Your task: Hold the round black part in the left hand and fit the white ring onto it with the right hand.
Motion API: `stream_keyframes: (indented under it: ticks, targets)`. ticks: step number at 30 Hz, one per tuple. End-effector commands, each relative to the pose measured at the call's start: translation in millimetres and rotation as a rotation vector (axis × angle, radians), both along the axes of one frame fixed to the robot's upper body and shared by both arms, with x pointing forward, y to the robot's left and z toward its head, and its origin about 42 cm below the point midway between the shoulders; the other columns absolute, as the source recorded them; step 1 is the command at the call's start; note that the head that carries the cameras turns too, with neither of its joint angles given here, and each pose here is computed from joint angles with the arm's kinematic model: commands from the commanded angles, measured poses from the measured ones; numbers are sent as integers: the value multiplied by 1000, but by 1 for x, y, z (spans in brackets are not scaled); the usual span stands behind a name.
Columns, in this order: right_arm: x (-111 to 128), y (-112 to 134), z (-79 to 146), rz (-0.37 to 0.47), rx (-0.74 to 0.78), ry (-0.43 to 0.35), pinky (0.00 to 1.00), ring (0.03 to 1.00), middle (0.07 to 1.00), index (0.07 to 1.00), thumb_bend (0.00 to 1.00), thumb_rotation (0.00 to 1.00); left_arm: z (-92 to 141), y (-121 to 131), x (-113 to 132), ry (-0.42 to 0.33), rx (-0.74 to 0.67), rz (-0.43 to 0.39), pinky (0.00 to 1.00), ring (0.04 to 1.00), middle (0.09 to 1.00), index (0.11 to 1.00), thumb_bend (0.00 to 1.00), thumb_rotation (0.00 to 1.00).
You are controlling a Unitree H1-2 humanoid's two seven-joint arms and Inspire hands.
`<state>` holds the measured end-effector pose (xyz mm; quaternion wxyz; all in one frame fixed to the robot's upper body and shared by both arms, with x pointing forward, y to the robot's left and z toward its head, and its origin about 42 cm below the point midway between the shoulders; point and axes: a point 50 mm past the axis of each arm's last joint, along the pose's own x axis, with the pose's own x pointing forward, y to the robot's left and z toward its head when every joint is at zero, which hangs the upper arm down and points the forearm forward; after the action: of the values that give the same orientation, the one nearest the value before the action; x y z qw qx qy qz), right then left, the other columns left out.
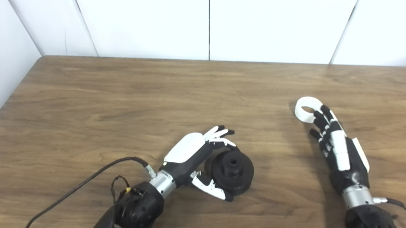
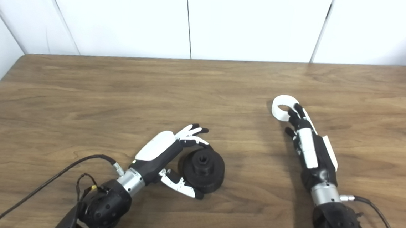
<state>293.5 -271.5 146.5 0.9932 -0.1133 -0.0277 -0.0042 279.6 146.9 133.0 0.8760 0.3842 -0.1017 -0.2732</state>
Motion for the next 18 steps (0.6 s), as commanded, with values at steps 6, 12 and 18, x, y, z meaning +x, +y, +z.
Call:
stream_keyframes:
  ticks: [6, 12, 18]
  targets:
    - [60, -10, 94, -44, -545, -288, 960, 976, 923, 793, 858, 407, -14, 8, -4, 66, 62, -20, 883, 1000, 946, 660, 860, 217]
    - [101, -13, 104, -23, -698, -253, 1000, 1000, 959, 743, 933, 306, -15, 10, -2, 71, 69, -16, 887, 999, 949, 660, 859, 216]
    - [129, -21, 88, -14, -828, -137, 1000, 1000, 996, 749, 990, 362, -18, 9, -3, 72, 75, -20, 869, 997, 946, 657, 857, 218]
